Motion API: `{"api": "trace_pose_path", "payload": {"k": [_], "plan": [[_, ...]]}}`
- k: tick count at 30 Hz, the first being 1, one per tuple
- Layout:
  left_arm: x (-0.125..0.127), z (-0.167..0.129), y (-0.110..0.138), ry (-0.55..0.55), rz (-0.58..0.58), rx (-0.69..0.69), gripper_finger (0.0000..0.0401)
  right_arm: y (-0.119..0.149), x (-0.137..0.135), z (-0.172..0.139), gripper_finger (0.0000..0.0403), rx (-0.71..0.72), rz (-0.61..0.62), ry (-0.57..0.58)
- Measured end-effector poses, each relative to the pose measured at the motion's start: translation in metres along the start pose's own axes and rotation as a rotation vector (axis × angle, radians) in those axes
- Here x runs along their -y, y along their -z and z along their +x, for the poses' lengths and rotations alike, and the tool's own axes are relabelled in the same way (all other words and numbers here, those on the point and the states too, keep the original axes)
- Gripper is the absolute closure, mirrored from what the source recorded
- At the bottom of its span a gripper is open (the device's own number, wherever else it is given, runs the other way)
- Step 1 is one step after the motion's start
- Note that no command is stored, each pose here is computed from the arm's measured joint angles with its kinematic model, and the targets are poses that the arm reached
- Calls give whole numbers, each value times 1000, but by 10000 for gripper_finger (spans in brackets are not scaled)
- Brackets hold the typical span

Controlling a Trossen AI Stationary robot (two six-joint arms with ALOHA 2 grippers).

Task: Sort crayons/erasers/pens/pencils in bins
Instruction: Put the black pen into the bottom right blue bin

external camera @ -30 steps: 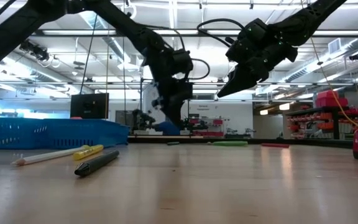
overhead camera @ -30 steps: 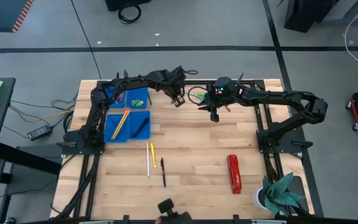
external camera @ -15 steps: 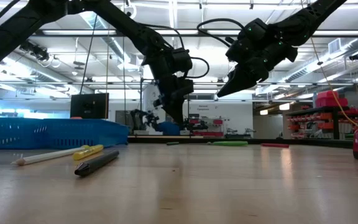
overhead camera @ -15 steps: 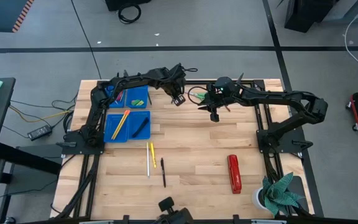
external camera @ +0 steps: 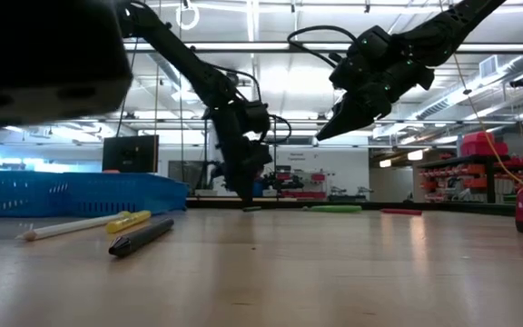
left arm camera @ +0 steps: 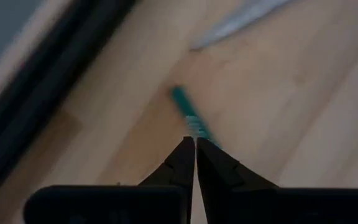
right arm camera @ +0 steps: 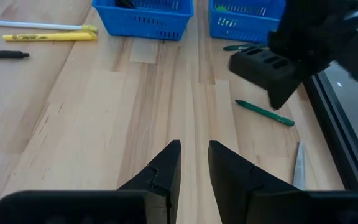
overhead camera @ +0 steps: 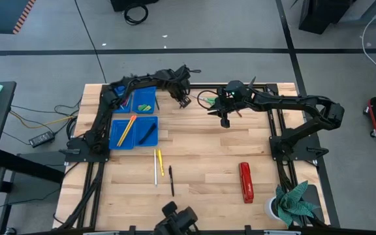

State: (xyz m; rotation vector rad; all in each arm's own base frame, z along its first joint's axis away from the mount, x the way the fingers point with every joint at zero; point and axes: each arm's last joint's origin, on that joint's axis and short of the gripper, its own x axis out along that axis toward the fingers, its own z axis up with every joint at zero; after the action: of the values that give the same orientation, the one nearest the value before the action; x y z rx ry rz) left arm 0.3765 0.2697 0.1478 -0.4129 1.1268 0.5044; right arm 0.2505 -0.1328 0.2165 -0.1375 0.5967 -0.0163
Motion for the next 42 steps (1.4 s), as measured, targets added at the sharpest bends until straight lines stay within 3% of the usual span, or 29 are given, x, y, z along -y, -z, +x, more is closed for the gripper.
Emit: {"api": "trace_pose_path", "payload": {"k": [7, 14, 23, 26, 30, 37, 42], "plan": [[11, -1, 7, 14, 41, -69, 378, 0, 0, 0, 315, -1, -2, 0], [26, -5, 10, 36, 103, -103, 354, 0, 0, 0, 315, -1, 2, -1], [26, -6, 19, -44, 365, -184, 346, 1, -1, 0, 315, -11, 7, -6], [27, -6, 23, -39, 342, -215, 342, 1, -1, 0, 315, -11, 7, -5], [33, -10, 37, -4, 323, -358, 327, 2, -1, 0, 315, -16, 8, -8], [71, -26, 59, 13, 364, -558, 299, 2, -1, 0, 315, -17, -14, -9], [121, -43, 75, 49, 574, -614, 297, 3, -1, 0, 315, -26, -10, -13]]}}
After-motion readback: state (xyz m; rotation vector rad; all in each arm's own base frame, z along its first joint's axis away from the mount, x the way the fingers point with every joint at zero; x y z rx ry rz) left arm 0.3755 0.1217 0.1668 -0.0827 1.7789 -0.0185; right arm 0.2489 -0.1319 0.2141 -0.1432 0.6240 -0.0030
